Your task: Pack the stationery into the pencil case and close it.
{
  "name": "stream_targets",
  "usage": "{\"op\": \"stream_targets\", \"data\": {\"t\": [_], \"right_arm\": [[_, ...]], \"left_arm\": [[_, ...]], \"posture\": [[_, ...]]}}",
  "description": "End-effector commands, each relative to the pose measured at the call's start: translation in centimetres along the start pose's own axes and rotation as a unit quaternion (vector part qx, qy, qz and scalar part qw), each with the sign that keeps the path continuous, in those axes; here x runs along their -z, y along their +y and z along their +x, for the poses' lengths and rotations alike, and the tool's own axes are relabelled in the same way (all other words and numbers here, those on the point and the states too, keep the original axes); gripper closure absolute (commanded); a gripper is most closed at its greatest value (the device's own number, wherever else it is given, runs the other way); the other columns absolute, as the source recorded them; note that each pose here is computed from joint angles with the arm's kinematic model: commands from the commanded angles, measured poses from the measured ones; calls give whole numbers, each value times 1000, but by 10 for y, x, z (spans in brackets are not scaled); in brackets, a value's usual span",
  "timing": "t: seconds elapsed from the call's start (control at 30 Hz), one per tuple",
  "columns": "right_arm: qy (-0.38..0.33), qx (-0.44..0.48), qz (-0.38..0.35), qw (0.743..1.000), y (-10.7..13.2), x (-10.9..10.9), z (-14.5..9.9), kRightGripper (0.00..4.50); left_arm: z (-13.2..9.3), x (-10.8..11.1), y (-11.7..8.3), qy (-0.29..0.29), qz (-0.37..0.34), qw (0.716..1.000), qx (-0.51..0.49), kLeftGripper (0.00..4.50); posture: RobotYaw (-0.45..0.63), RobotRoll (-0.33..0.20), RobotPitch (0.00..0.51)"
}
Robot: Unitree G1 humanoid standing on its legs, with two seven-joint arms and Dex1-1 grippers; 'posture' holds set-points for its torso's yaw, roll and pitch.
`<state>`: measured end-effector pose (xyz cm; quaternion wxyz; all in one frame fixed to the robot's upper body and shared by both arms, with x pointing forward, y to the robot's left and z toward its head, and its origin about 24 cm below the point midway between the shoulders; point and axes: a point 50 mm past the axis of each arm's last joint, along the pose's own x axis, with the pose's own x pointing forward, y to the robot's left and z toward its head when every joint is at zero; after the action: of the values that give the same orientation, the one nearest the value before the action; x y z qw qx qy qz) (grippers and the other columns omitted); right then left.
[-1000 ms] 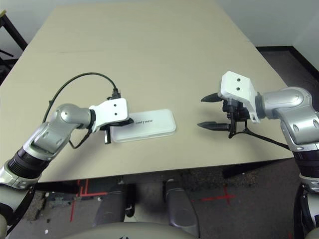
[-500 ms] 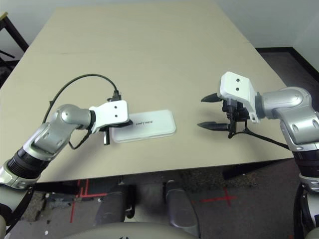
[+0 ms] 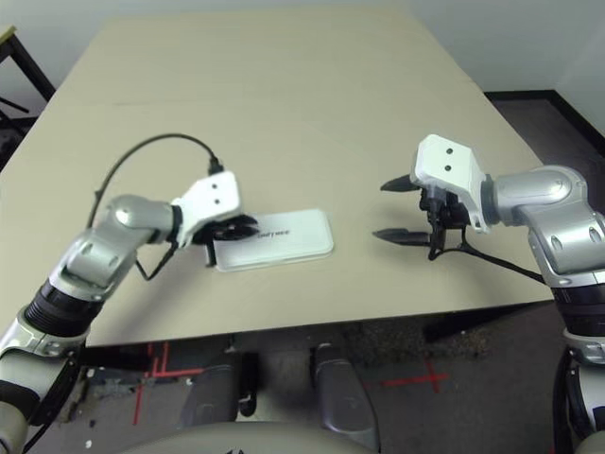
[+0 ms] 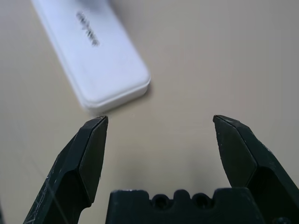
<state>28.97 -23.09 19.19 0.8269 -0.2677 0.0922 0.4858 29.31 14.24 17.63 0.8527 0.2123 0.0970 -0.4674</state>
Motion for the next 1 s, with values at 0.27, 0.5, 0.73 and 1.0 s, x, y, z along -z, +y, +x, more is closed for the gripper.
{"op": "stream_targets", "data": {"t": [0.27,0.5,0.73,1.0], "right_arm": [[-46,301,92,948,-60,28,-14,0],[37,462,152,873,-78,81,-25,0],[67,532,200,820,-74,113,-35,0],[76,532,203,819,-70,119,-34,0]], "left_arm": [[-79,27,76,-101,-187,917,-337,56],[-108,84,93,-103,-256,825,-494,56],[-127,122,97,-99,-273,755,-587,56],[-129,126,97,-101,-269,743,-604,56]], "posture": [[-23,0,141],[-9,0,143],[-18,0,166],[-23,0,197]]}}
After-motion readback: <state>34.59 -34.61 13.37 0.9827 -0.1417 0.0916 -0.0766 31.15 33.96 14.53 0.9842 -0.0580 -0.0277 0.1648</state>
